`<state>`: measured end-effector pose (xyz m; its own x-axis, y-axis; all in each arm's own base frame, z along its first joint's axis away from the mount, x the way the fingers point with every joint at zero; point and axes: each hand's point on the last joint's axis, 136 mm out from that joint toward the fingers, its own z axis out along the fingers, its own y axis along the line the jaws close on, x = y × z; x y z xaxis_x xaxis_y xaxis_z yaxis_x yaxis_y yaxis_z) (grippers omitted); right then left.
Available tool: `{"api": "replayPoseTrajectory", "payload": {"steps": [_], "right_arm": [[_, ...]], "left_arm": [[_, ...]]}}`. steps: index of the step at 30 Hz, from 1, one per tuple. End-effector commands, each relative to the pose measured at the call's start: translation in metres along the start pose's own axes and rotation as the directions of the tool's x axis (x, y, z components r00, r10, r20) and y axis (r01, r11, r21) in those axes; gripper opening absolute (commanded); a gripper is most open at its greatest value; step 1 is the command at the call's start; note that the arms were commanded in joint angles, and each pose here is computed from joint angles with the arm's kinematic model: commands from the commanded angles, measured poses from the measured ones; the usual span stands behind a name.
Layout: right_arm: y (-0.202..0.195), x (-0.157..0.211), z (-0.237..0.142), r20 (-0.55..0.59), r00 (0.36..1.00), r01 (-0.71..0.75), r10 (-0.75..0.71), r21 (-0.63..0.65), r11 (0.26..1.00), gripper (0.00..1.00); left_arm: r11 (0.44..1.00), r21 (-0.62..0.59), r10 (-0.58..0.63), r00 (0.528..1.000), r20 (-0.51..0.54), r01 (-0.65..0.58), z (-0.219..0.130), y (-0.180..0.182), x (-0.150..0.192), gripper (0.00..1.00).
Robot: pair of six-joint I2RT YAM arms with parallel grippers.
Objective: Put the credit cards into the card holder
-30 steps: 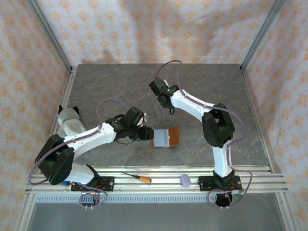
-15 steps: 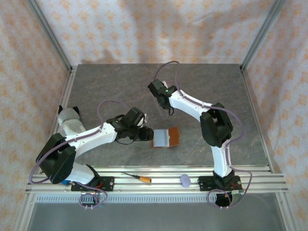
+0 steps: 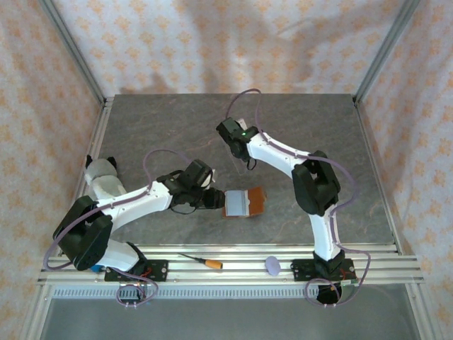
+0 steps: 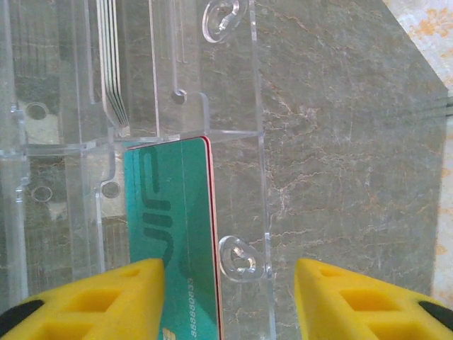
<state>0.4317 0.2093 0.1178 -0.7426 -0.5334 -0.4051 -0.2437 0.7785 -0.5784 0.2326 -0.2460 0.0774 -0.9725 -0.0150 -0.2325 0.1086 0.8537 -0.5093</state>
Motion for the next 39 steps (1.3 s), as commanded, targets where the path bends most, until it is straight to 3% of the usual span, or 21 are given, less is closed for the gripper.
{"api": "replayPoseTrajectory", "payload": {"steps": [1,32,39], "right_arm": [[-0.001,0.000,0.000,-0.005,0.999,0.047,-0.046,0.076,0.996,0.52],[-0.019,-0.007,-0.007,0.038,0.999,0.006,-0.013,0.164,0.987,0.42],[-0.018,-0.006,-0.007,0.035,0.999,0.014,-0.020,0.160,0.987,0.35]], "left_arm": [[1.000,-0.024,0.011,1.000,0.010,-0.010,0.003,0.007,0.002,0.43],[0.999,-0.033,0.016,1.000,0.013,-0.016,0.000,0.010,0.002,0.43],[0.999,-0.031,0.018,1.000,0.008,-0.018,0.001,0.010,0.004,0.43]]}}
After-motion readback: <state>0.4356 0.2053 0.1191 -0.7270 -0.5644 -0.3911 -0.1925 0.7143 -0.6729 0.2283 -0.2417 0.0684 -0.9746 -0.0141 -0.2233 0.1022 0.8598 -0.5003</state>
